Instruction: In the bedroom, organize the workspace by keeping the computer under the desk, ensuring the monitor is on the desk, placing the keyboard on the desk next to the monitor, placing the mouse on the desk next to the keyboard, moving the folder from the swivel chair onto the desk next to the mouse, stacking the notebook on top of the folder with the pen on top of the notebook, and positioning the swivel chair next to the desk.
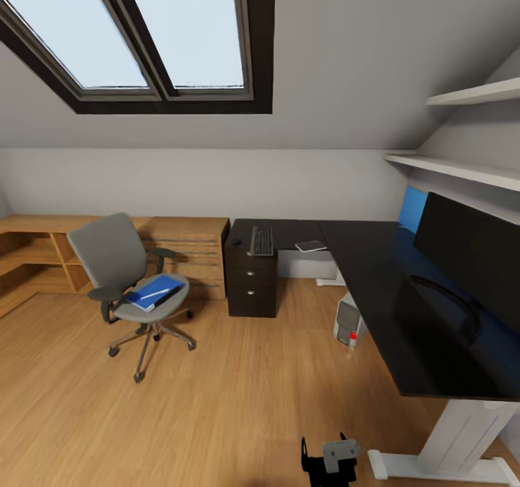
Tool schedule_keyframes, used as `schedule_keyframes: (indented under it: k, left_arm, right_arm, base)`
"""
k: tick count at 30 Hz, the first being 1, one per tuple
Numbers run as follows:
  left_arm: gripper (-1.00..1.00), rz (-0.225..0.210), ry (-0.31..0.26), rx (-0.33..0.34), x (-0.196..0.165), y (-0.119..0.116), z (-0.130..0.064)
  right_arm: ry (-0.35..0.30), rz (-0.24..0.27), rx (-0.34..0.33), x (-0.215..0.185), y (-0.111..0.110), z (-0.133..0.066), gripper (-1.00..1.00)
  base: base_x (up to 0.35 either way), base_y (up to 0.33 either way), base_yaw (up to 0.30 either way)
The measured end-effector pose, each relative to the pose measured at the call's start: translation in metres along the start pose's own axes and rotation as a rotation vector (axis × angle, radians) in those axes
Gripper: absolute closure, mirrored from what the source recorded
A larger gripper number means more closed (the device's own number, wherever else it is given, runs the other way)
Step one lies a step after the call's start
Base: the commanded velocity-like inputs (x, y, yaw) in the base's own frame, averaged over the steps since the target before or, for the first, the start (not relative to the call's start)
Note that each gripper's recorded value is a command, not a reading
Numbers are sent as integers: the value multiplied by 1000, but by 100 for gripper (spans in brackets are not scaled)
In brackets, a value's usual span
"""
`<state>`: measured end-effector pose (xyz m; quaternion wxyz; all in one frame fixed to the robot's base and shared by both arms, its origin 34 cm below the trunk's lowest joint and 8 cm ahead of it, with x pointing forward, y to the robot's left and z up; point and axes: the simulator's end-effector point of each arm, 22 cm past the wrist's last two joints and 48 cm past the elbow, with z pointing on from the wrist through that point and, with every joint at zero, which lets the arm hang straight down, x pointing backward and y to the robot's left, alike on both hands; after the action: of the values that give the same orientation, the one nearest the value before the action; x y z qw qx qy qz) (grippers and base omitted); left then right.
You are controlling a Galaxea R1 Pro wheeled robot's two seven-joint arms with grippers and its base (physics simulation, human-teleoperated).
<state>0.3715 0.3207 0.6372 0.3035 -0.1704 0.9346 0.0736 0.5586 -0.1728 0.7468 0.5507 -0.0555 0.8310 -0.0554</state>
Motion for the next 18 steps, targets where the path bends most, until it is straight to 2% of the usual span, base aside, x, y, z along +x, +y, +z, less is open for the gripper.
schedule_keyframes:
  k: [18]
  left_arm:
    - [-100,0,0,2,1,-1,0]
  right_arm:
    - [0,2,-1,0,1,0,-100]
  base:
    - [319,21,-1]
